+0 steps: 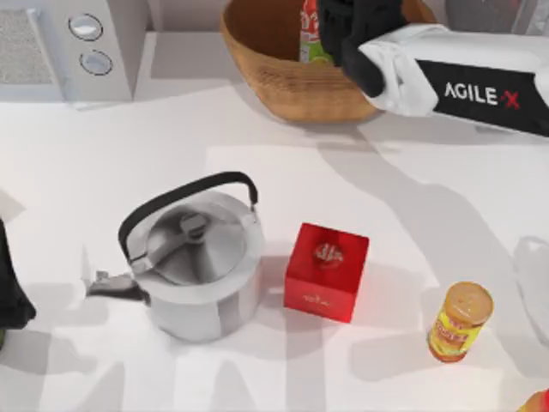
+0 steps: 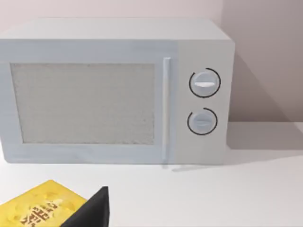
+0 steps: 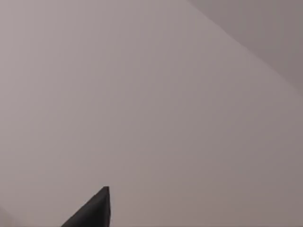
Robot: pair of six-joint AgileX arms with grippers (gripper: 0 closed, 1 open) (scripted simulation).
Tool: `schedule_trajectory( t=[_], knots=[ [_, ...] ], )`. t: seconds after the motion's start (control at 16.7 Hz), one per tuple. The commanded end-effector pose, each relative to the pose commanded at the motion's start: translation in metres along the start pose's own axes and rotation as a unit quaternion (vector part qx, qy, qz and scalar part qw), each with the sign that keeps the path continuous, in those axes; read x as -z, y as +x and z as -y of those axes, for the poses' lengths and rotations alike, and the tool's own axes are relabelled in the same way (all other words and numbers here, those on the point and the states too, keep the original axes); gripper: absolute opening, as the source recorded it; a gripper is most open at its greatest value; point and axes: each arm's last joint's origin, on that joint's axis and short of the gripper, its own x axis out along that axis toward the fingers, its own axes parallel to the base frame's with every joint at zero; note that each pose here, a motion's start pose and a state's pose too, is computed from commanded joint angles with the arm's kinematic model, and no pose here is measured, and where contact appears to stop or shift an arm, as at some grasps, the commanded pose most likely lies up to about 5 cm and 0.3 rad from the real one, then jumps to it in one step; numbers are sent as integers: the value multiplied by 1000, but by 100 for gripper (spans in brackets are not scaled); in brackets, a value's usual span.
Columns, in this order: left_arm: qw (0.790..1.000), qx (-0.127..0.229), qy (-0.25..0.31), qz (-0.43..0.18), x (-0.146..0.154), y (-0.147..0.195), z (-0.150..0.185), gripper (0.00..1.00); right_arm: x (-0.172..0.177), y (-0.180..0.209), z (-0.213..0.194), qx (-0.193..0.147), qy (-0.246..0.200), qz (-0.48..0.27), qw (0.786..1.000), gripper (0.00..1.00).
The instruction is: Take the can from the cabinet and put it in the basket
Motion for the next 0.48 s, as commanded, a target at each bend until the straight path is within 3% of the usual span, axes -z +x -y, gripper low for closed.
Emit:
schedule_trajectory(
  t=[0.24, 0.48],
  knots=[
    [1000, 0, 0, 0, 0, 0, 0, 100, -16, -12, 28, -18, -3, -9, 1000, 100],
    [1000, 0, 0, 0, 0, 0, 0, 100, -41, -51, 84, -44, -9, -34, 998, 100]
  ],
)
